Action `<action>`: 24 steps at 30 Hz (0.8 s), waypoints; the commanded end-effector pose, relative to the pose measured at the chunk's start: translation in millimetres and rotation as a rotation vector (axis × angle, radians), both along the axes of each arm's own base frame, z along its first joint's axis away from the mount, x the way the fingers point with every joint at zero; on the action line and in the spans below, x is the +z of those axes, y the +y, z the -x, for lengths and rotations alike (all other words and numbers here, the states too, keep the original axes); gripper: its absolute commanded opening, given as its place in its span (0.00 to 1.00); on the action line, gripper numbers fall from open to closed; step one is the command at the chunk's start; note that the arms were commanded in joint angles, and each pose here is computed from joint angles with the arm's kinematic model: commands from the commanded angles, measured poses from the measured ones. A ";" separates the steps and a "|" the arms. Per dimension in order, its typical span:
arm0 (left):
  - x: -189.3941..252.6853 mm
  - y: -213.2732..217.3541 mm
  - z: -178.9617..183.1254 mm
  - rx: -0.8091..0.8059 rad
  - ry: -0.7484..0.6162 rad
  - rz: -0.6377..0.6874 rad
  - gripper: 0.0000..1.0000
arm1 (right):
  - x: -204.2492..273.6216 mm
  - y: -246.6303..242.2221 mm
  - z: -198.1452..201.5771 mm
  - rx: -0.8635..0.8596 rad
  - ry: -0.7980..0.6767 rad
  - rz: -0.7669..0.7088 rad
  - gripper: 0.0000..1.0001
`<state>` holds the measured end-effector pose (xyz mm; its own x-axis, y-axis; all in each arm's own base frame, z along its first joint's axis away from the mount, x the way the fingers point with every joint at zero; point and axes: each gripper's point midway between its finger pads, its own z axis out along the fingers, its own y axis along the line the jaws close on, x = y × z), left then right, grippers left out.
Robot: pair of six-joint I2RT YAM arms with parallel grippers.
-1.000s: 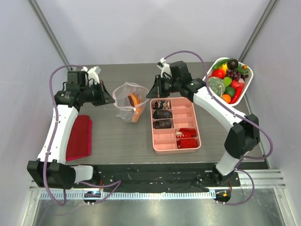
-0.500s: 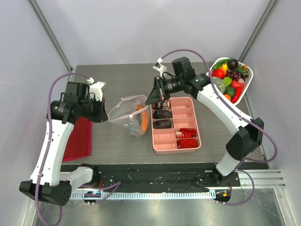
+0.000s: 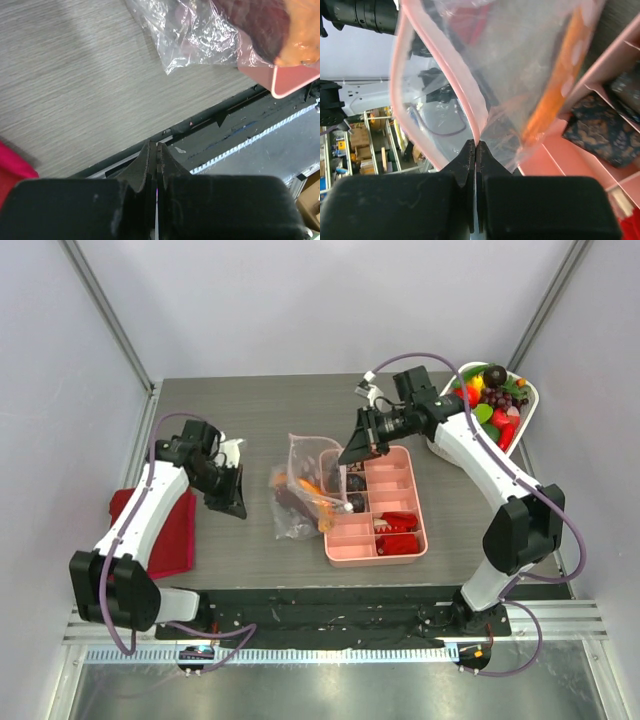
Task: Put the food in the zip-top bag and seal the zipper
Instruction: Adjust the zipper food storage bag at the center of the board.
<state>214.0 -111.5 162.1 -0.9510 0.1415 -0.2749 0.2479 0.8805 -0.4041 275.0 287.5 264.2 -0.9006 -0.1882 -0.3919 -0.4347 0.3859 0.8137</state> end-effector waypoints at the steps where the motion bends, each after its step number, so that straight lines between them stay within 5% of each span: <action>1: 0.2 -10.1 -21.7 0.022 -0.065 0.052 0.00 | 25.2 -9.7 10.9 0.049 -0.091 -0.023 0.01; 7: 32.8 -31.8 -20.3 -0.040 -0.127 0.196 0.03 | 46.7 -18.0 22.7 0.079 -0.193 -0.020 0.01; 13: 115.2 -50.6 -22.9 -0.004 -0.370 0.383 0.69 | 87.8 -12.2 24.8 0.054 -0.235 -0.121 0.01; 16: 132.3 -54.8 -28.4 0.019 -0.408 0.427 0.83 | 111.8 -11.2 31.2 0.036 -0.253 -0.174 0.01; 19: 146.0 -63.8 -32.6 0.030 -0.372 0.490 0.89 | 108.1 -13.9 32.1 -0.004 -0.264 -0.157 0.01; 24: 172.2 -76.8 -39.0 0.047 -0.391 0.551 0.87 | 78.4 -9.2 27.4 -0.013 -0.232 -0.105 0.01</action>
<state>246.5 -172.6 304.3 -0.7843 -0.1062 -0.6112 0.4107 0.6494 -0.6399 243.7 271.8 348.9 -0.7901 -0.1333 -0.5984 -0.6073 0.3035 0.7342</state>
